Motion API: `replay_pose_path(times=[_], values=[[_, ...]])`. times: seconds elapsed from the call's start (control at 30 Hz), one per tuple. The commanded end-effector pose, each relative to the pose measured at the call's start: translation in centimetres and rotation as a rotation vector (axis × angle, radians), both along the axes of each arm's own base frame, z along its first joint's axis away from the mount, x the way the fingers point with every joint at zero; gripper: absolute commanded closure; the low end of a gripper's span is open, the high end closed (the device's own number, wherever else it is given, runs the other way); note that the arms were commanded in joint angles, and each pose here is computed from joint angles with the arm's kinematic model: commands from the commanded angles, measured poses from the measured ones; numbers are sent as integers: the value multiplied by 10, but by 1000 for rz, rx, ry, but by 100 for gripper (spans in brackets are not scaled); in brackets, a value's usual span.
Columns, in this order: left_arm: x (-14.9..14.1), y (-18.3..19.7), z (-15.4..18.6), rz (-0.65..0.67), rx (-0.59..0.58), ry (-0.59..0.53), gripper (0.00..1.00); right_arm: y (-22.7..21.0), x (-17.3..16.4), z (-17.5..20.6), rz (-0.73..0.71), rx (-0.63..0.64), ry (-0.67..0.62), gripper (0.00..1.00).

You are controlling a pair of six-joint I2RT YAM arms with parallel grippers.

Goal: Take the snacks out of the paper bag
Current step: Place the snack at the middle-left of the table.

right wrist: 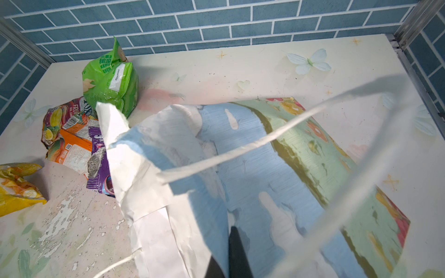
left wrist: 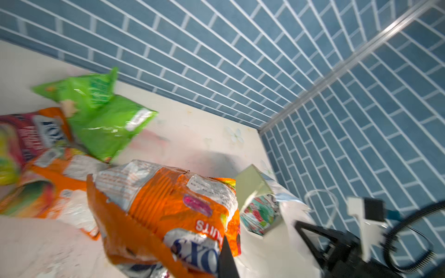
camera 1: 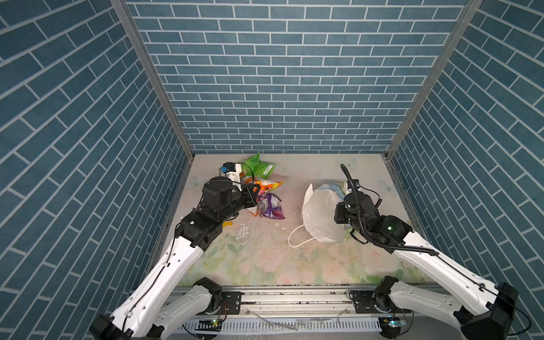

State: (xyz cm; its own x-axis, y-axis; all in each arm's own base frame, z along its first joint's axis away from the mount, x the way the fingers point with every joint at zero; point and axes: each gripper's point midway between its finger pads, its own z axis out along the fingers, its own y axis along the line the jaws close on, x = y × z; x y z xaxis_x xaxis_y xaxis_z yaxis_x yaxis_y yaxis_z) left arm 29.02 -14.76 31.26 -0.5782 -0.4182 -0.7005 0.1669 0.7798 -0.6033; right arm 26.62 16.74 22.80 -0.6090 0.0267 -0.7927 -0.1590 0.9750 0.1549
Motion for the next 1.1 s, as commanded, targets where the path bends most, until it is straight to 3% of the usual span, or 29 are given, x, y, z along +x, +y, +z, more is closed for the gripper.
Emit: replay_pose_path(times=[0.0, 0.2, 0.4, 0.57, 0.6, 0.7, 0.73, 0.8, 1.07], values=[[-3, 49, -31, 138, 97, 87, 100, -1, -1, 13, -3, 24, -17, 100], [14, 101, -90, 281, 105, 231, 100, 1, -4, 20, 21, 62, -47, 100], [37, 107, -139, 317, 118, 308, 100, 8, -16, 15, 136, 21, -34, 100], [55, 101, -160, 292, 110, 331, 100, 5, -21, 6, 177, -8, -58, 100], [59, 97, -162, 274, 101, 331, 97, 5, -23, 5, 186, -13, -58, 100], [71, 89, -161, 232, 88, 311, 48, 8, -27, 1, 224, -16, -56, 100], [73, 88, -159, 226, 83, 303, 36, 10, -28, 1, 241, -13, -58, 100], [77, 82, -146, 208, 51, 260, 24, 13, -31, -2, 280, -16, -66, 100], [57, 40, -67, 69, 9, 65, 24, 4, -35, 1, 274, -50, -63, 100]])
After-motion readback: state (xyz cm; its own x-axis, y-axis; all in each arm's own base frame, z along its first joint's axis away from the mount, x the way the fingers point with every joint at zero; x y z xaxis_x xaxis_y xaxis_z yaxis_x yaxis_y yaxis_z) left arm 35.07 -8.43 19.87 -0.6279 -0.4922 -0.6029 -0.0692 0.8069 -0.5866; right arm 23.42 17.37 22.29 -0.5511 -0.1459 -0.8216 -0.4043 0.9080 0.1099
